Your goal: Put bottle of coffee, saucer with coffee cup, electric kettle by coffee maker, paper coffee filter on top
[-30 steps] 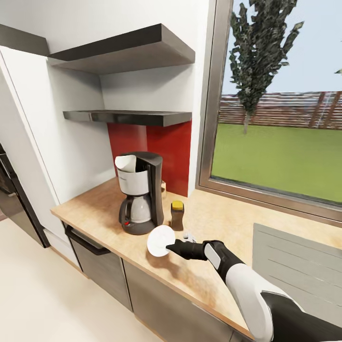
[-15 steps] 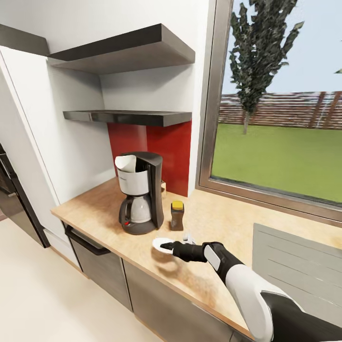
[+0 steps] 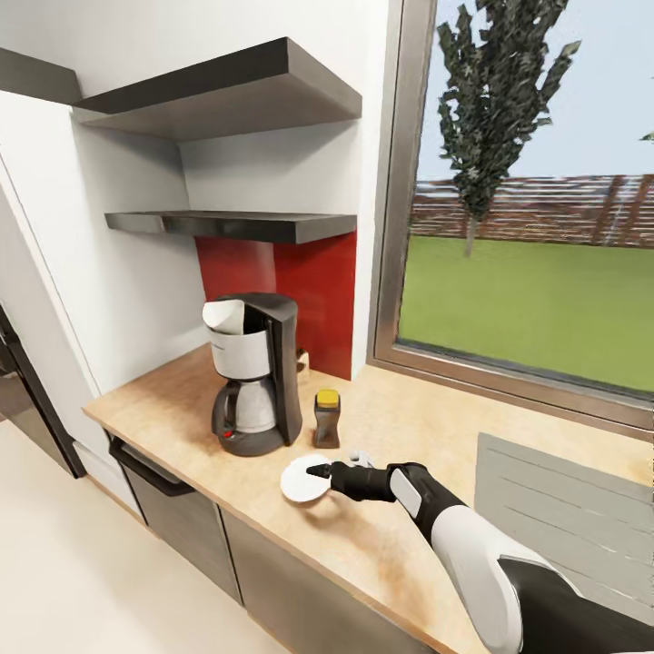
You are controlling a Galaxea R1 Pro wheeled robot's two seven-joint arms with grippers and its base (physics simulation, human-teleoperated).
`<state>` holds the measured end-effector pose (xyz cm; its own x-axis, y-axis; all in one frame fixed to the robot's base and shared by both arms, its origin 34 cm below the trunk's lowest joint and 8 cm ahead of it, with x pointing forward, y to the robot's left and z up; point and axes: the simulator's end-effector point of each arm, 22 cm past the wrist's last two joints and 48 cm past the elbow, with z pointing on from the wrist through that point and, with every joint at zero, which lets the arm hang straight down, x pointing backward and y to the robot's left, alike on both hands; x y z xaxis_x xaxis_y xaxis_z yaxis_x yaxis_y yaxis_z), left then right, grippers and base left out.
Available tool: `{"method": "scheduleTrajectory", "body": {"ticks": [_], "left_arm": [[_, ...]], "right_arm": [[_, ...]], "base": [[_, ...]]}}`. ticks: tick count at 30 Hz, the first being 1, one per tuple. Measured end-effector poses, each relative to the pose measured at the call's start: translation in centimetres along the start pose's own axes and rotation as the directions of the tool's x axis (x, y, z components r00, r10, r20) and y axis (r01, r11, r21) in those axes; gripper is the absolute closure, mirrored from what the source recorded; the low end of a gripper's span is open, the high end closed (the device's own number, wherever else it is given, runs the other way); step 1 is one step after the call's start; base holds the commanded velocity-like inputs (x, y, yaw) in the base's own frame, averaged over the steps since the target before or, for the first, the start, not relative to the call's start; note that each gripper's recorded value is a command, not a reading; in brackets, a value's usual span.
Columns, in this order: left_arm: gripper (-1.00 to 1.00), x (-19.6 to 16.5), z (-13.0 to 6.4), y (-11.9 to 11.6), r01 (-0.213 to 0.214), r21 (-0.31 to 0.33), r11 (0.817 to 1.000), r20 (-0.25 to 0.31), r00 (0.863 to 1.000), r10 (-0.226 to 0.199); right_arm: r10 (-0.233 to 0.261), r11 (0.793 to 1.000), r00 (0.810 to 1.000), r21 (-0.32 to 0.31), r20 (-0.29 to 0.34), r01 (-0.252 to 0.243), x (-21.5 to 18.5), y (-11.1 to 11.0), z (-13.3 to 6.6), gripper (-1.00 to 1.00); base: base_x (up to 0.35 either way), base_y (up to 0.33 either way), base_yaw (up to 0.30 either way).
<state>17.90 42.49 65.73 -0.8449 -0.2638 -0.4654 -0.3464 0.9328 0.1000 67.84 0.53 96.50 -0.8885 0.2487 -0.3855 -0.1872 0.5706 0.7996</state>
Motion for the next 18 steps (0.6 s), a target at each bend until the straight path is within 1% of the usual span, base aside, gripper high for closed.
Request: {"method": "scheduleTrajectory", "body": {"ticks": [6,8,18], "left_arm": [[-1.00,0.00,0.00,0.15,0.008,-0.007,1.000,0.000,1.000,-0.008],[-1.00,-0.02,0.00,0.17,0.009,-0.008,1.000,0.001,1.000,-0.009],[-1.00,-0.02,0.00,0.18,0.010,-0.008,1.000,0.001,1.000,-0.010]], "right_arm": [[0.000,1.000,1.000,0.000,0.000,0.000,-0.01,-0.01,0.01,-1.00],[0.000,1.000,1.000,0.000,0.000,0.000,-0.01,-0.01,0.01,-1.00],[0.000,1.000,1.000,0.000,0.000,0.000,-0.01,-0.01,0.01,-1.00]], "base": [[0.021,-0.267,0.000],[0.003,-0.172,0.000],[0.000,-0.030,0.000]]}}
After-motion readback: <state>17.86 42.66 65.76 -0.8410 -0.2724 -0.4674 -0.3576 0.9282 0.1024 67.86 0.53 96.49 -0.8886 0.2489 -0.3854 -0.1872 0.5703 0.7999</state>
